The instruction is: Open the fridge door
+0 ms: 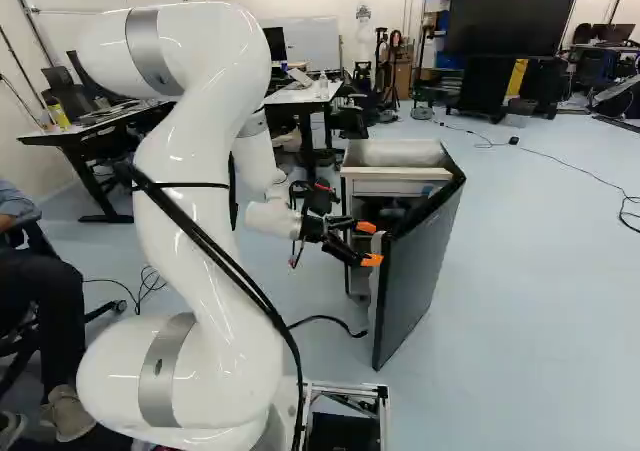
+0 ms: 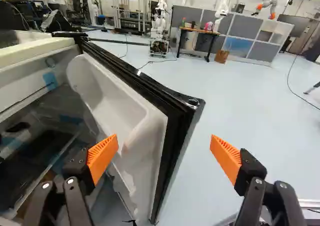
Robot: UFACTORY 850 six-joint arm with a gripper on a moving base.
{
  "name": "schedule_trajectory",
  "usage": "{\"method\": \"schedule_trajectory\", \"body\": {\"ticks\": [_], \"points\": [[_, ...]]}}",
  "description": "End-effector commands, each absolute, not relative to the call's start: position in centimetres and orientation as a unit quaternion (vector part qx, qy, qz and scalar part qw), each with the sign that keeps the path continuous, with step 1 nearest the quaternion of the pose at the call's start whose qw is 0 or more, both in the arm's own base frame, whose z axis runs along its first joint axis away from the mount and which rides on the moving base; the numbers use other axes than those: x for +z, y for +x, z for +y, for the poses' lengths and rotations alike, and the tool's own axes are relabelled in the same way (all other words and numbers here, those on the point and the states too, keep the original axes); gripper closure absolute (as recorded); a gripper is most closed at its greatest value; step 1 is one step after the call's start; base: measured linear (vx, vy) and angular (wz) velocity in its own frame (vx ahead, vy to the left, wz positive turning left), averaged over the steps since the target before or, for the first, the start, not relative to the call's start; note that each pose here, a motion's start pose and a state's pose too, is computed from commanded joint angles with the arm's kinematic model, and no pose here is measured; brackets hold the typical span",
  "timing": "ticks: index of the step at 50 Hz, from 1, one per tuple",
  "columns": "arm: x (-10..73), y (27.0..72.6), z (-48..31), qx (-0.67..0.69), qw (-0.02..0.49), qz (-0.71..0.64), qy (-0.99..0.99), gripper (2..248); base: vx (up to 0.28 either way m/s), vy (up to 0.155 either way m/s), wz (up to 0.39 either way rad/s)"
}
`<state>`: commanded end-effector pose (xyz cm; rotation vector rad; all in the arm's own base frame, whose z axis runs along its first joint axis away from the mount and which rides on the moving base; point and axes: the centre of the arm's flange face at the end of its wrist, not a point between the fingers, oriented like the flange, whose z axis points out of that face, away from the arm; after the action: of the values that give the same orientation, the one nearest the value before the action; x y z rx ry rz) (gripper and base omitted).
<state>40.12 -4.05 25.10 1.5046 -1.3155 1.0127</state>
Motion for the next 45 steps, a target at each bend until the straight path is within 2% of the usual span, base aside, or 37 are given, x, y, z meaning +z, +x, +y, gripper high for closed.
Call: {"method": "schedule_trajectory", "body": {"ticks": [25, 45], "points": [[25.1, 39.4, -4.0, 0.384, 0.455, -0.560, 0.577, 3, 0.000, 0.000, 0.000], [25.5, 40.4, -4.1, 0.384, 0.467, -0.575, 0.551, 3, 0.000, 0.000, 0.000]]}}
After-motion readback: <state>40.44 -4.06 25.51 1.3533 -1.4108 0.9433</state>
